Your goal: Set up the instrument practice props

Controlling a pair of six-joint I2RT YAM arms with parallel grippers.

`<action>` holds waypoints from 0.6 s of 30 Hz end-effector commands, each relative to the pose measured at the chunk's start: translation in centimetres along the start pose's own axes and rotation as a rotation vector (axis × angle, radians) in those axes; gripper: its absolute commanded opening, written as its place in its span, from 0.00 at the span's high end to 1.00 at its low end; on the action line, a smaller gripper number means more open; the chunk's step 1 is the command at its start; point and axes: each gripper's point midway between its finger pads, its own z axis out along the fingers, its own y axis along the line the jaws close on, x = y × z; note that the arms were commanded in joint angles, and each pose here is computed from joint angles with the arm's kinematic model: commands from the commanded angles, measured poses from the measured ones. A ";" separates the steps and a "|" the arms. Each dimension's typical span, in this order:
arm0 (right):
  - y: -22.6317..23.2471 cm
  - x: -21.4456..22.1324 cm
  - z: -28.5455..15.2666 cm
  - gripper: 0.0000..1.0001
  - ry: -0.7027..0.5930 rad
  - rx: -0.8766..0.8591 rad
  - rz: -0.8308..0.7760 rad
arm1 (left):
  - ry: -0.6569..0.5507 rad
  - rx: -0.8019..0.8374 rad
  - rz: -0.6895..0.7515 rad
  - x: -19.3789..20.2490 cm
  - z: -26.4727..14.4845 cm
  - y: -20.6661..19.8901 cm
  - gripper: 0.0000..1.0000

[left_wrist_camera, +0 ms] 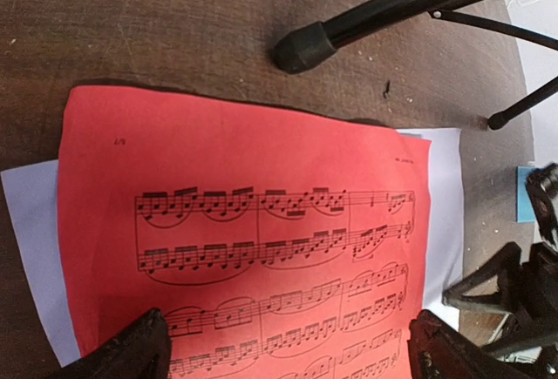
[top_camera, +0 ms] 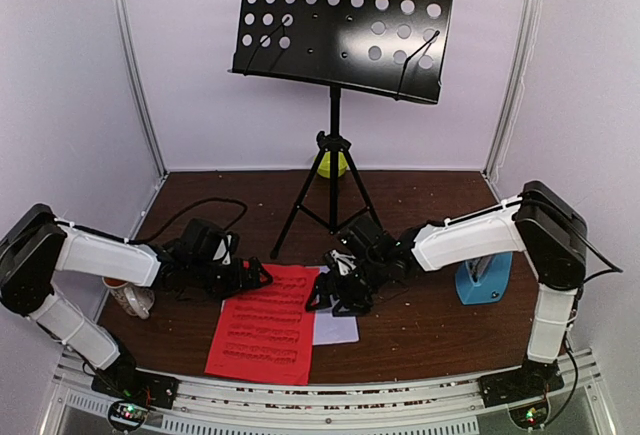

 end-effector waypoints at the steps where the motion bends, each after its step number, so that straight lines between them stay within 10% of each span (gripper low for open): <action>1: -0.2 -2.5 1.7 0.23 -0.064 0.009 0.064 | 0.089 -0.024 -0.024 2.6 0.7 1.5 0.02; 18: 2.6 -6.6 1.0 0.40 -0.214 -0.107 0.181 | 0.122 -0.027 -0.029 3.1 1.8 1.8 0.02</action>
